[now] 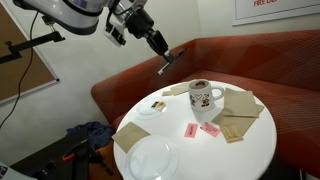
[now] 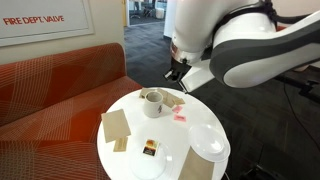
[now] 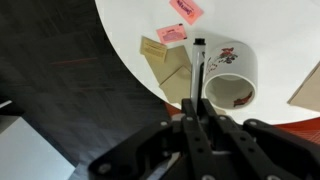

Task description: Move the mug forward, put the marker in the mug then take it out and put it back on the table

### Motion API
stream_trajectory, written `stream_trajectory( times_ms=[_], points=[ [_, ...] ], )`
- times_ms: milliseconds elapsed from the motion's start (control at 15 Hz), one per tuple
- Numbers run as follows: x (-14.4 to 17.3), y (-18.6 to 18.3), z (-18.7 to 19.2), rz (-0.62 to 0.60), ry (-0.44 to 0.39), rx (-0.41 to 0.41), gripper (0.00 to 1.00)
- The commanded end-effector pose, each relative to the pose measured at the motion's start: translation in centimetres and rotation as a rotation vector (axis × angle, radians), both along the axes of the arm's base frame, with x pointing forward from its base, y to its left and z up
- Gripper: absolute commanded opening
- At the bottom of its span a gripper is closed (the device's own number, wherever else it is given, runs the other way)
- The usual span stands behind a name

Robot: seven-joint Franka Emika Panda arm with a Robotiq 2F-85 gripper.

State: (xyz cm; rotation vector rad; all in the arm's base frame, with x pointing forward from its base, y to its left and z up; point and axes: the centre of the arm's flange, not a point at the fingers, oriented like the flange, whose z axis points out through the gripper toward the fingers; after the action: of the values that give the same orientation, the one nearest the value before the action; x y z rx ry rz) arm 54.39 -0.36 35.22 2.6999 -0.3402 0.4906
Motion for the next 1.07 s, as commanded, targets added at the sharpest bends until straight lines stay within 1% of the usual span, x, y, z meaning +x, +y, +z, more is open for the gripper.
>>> stream_trajectory(
  times_ms=[0, 267, 533, 600, 667, 733, 1000],
  points=[
    [0.8, 1.9, -1.8, -0.099, -0.109, -0.064, 0.03],
    [1.5, 2.9, -3.8, -0.187, -0.241, -0.116, 0.03],
    [1.7, 4.0, -5.9, -0.262, -0.366, -0.141, 0.03],
    [1.7, 4.3, -6.4, -0.269, -0.384, -0.146, 0.03],
    [1.5, 4.6, -6.8, -0.27, -0.397, -0.143, 0.03],
    [1.3, 3.8, -5.9, -0.246, -0.357, -0.118, 0.11],
    [1.3, 4.4, -6.7, -0.256, -0.371, -0.117, 0.11]
  ],
)
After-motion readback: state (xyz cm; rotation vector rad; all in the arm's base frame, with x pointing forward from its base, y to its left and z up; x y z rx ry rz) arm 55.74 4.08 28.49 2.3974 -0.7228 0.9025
